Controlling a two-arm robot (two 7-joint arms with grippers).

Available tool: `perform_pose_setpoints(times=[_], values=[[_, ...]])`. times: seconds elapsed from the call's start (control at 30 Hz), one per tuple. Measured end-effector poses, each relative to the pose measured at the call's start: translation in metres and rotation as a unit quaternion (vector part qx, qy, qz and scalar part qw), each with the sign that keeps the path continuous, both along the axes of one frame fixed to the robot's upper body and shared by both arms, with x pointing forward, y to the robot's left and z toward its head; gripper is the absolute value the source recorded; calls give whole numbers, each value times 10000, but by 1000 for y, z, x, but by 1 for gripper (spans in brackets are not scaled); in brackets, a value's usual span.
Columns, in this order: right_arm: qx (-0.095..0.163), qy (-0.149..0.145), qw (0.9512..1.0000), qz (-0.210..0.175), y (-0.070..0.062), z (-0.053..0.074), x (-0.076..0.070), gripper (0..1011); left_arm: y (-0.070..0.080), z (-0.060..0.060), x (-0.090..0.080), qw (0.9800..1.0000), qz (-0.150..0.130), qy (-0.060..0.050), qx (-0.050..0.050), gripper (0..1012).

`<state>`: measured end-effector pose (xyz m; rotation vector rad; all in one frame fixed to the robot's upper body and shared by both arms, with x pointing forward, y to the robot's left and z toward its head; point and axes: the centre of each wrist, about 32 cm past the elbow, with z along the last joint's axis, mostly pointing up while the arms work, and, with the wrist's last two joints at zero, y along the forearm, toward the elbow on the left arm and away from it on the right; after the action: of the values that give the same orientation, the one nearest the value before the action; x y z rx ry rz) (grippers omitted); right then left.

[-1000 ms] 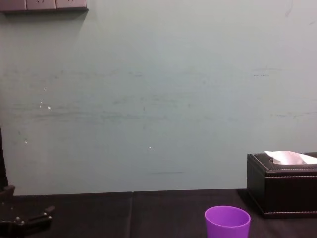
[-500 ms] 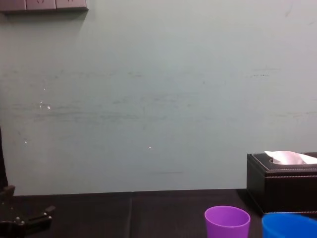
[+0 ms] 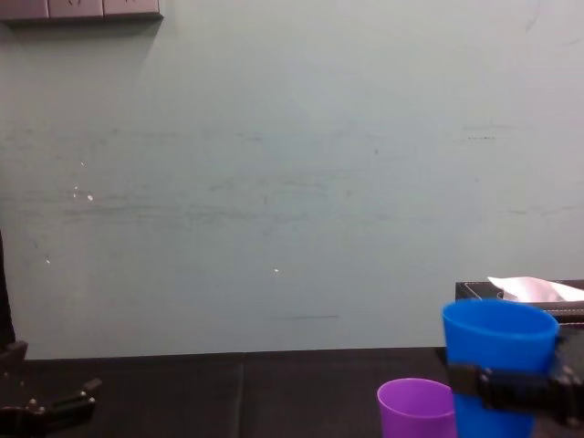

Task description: Stack the three plastic cups sequentially using one hand.

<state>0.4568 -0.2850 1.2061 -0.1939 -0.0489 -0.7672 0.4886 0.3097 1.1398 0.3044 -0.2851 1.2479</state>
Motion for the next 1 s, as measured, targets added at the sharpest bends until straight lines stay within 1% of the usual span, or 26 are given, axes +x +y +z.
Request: perform_pose_setpoints(times=[0.13, 0.2, 0.23, 0.37, 0.53, 0.67, 1.0], values=[[-10, 5, 10000, 41, 7, 11, 18, 723, 0, 0, 0, 10000, 0, 0, 0, 1011], [-10, 4, 10000, 42, 9, 13, 23, 723, 0, 0, 0, 10000, 0, 0, 0, 1011], [-15, 11, 10000, 33, 12, 15, 29, 723, 0, 0, 0, 10000, 0, 0, 0, 1012], [-5, 6, 10000, -19, 19, 18, 41, 723, 0, 0, 0, 10000, 0, 0, 0, 1011], [20, 29, 10000, -86, 24, 17, 51, 723, 0, 0, 0, 10000, 0, 0, 0, 1011], [39, 59, 9999, -142, 27, 12, 58, 723, 0, 0, 0, 10000, 0, 0, 0, 1011], [59, 46, 9998, -158, 27, 5, 66, 723, 0, 0, 0, 10000, 0, 0, 0, 1011]])
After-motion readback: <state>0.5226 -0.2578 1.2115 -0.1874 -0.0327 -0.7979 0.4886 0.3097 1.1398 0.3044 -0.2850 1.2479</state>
